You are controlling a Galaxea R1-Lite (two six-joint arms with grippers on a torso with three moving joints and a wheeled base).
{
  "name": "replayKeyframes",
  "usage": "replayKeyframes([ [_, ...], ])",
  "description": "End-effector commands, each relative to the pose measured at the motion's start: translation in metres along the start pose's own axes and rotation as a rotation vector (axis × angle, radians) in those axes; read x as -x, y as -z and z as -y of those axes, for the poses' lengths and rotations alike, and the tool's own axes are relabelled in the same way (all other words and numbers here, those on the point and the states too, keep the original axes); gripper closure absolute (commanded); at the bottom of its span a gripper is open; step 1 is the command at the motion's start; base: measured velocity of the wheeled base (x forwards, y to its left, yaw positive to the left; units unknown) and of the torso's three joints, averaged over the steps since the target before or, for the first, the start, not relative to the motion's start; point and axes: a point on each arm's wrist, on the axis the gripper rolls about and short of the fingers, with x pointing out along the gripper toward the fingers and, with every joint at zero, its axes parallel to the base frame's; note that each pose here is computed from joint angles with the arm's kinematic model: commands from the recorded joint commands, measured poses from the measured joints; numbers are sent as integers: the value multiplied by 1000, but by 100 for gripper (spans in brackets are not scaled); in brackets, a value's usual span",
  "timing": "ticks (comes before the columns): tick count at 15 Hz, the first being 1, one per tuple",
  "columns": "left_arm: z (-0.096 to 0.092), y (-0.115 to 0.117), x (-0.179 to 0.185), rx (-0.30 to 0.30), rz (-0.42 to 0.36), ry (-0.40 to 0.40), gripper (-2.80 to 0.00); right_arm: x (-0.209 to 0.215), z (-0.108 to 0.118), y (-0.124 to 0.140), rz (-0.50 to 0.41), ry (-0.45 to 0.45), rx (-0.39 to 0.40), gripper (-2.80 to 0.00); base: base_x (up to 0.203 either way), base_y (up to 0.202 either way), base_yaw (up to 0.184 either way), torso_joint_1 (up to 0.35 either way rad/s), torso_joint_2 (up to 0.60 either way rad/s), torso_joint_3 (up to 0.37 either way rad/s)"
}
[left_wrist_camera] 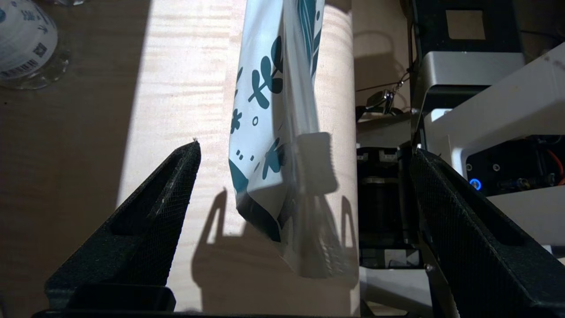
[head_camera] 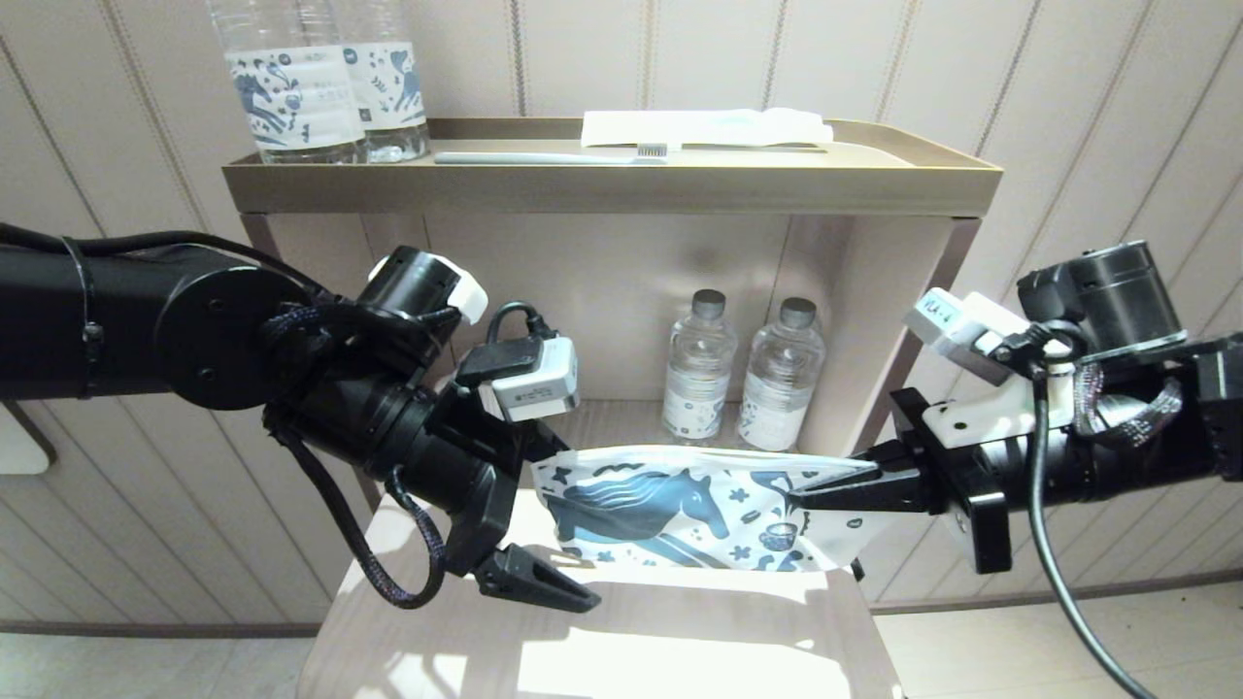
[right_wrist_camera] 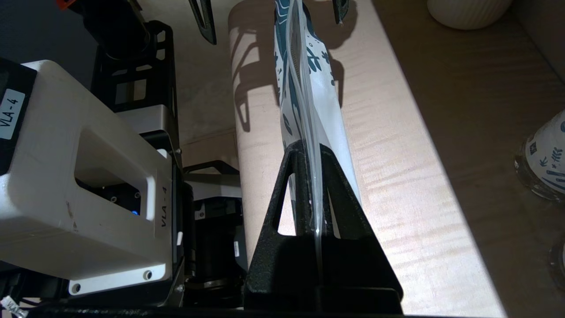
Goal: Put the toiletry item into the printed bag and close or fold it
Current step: Hand it to the other hand
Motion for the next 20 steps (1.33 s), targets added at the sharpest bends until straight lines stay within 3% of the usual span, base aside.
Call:
replayKeyframes([
  [1,-1,-4,4,-15,10,-10,-280,-2,2,2,-3,-6,-6,0,0,0,0,0,0,0],
  [14,-5,-10,7,-61,-26,-69,-280,-3,1,2,-4,-12,-5,0,0,0,0,0,0,0],
  [20,-4,-11,10,-58,-51,-56,-280,-2,0,1,-1,-12,0,0,0,0,0,0,0,0],
])
